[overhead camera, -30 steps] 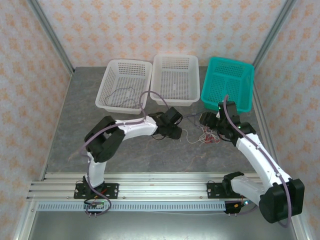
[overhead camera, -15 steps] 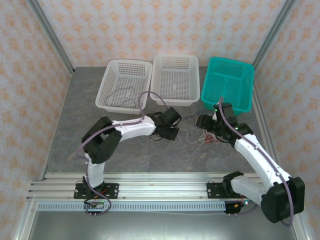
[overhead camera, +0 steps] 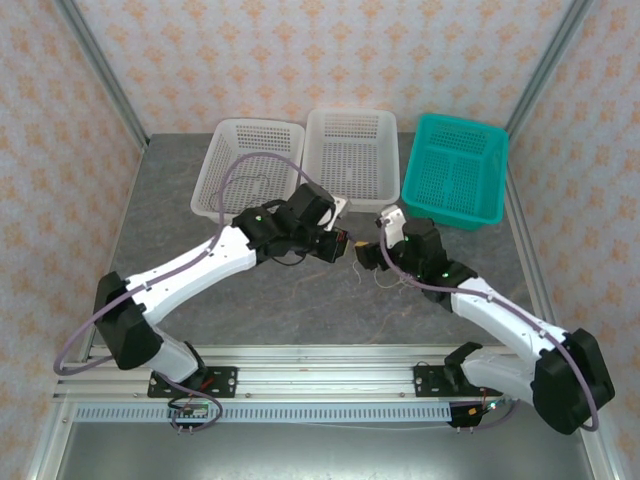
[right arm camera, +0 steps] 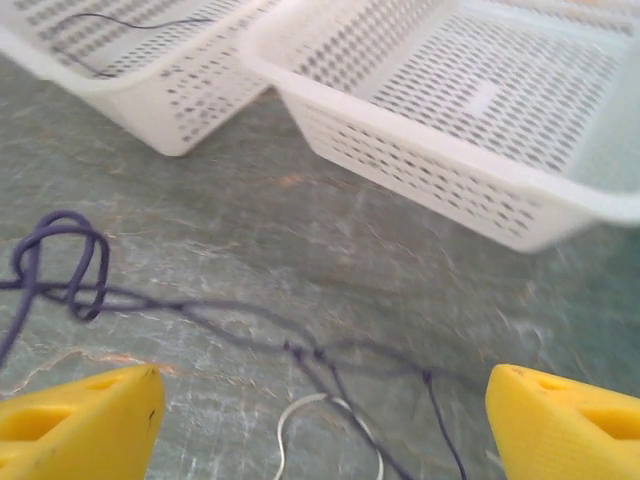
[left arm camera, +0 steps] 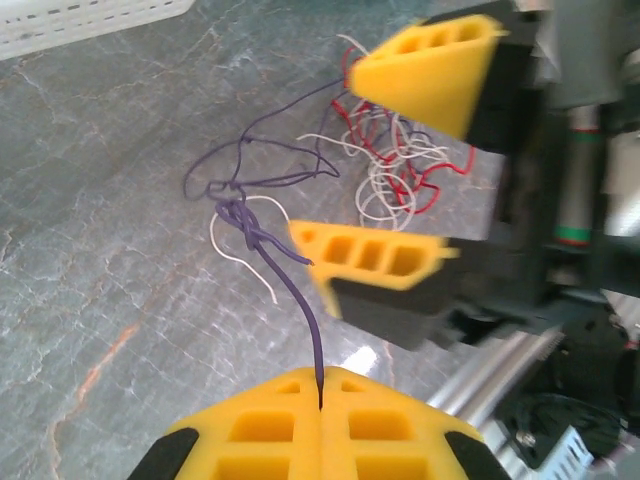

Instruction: Untangle the cables

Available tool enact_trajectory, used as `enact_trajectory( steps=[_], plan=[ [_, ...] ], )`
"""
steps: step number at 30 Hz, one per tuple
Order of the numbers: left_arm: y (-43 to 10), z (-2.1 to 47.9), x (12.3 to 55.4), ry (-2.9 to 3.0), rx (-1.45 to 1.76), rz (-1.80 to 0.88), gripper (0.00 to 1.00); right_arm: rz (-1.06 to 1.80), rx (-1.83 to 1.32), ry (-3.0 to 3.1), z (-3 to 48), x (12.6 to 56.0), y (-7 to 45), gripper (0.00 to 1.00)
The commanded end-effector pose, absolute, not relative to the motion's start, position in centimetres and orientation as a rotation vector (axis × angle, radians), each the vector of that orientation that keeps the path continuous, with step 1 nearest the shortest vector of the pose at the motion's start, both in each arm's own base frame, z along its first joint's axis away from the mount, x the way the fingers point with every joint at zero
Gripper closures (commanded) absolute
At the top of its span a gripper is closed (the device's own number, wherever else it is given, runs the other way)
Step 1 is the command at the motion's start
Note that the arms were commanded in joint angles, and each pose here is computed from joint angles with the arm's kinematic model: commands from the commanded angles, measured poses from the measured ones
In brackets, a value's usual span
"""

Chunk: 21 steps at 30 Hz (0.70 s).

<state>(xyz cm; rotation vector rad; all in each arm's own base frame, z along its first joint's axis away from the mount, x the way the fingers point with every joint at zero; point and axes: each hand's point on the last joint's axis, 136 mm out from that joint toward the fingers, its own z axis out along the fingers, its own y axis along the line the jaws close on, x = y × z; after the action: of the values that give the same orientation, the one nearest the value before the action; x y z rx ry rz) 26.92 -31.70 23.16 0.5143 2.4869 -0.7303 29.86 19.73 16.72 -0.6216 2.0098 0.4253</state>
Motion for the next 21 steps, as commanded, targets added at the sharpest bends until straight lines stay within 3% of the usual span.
enact_trajectory(
  steps=[1, 4, 7, 10, 16, 21],
  plan=[
    [-31.0, 27.9, 25.7, 2.438, 0.512, -0.834, 1.00, 0.472, -0.841, 1.735, 20.8, 31.0, 23.6, 0.19],
    [-30.2, 31.2, 25.5, 2.381, 0.494, -0.868, 1.00, 0.475, -0.834, 1.797, 18.9, 32.8, 24.7, 0.35],
    [-28.2, 33.6, 25.6, 2.335, 0.432, -0.861, 1.00, 0.427, -0.761, 1.866, 16.9, 34.7, 24.4, 0.67],
    [-24.4, 34.7, 26.5, 2.328, 0.286, -0.773, 1.00, 0.414, -0.755, 1.952, 14.6, 34.8, 24.1, 0.90],
    [-13.9, 36.3, 27.7, 2.264, -0.067, -0.617, 1.00, 0.376, -0.412, 2.225, 10.4, 35.5, 19.6, 0.86],
    [-9.3, 36.4, 27.5, 2.224, -0.231, -0.613, 1.00, 0.358, -0.141, 2.349, 8.3, 35.5, 15.5, 0.88]
  ],
)
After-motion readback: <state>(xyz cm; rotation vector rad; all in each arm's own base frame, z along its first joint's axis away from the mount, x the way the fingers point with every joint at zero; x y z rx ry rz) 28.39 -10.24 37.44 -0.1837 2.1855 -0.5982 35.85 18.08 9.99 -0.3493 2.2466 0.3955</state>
